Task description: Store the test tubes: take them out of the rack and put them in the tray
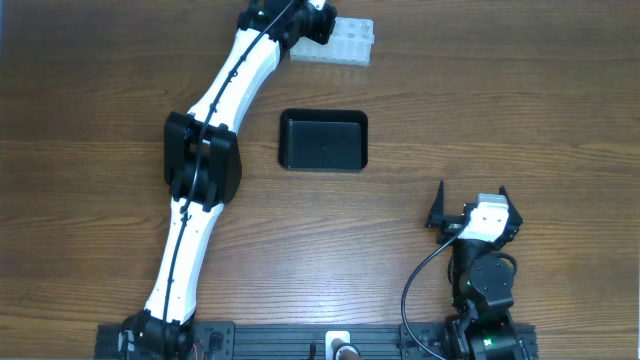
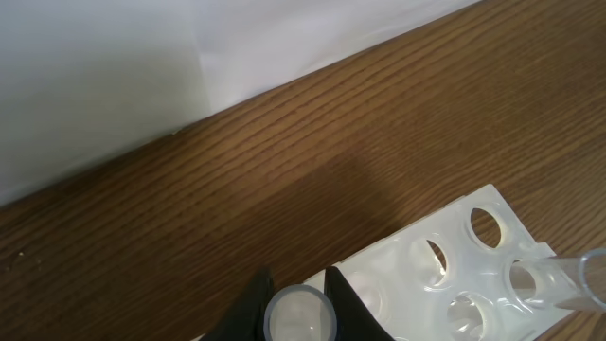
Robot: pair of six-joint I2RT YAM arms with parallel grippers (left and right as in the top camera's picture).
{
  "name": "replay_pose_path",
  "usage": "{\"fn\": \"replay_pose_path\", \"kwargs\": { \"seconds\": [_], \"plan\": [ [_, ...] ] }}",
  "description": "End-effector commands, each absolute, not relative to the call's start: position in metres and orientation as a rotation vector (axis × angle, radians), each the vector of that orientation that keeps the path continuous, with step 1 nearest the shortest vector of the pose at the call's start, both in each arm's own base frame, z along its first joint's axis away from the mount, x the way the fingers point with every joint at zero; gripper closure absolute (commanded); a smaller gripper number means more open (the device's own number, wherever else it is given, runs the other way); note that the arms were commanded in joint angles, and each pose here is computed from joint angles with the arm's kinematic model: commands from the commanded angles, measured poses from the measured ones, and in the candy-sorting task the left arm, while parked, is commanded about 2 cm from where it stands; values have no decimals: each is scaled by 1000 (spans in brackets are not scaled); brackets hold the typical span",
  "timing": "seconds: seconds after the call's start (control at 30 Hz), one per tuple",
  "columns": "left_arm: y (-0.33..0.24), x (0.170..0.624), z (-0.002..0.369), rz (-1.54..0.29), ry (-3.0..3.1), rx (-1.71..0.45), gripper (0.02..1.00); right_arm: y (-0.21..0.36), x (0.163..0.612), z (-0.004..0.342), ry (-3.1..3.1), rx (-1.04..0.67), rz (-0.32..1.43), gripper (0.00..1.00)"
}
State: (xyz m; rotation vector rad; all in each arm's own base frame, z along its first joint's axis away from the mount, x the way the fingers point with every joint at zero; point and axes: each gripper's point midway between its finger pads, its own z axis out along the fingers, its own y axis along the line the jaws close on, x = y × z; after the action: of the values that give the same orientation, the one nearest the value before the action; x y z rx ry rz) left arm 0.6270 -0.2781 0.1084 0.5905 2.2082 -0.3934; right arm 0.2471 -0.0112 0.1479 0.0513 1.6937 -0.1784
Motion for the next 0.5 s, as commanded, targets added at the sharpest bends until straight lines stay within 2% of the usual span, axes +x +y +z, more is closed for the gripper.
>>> {"fn": "replay_pose_path", "kwargs": {
  "seconds": [0.03, 0.33, 0.5],
  "plan": [
    [-277, 625, 173, -374, 2107, 583, 873, -15, 246, 147, 1690, 71, -187, 9],
    [-262, 613, 276, -319, 1961, 530, 877, -15, 246, 147, 1690, 71, -187, 9],
    [-251, 591, 336, -312, 1891, 510, 871, -15, 246, 147, 1690, 71, -187, 7]
  ]
}}
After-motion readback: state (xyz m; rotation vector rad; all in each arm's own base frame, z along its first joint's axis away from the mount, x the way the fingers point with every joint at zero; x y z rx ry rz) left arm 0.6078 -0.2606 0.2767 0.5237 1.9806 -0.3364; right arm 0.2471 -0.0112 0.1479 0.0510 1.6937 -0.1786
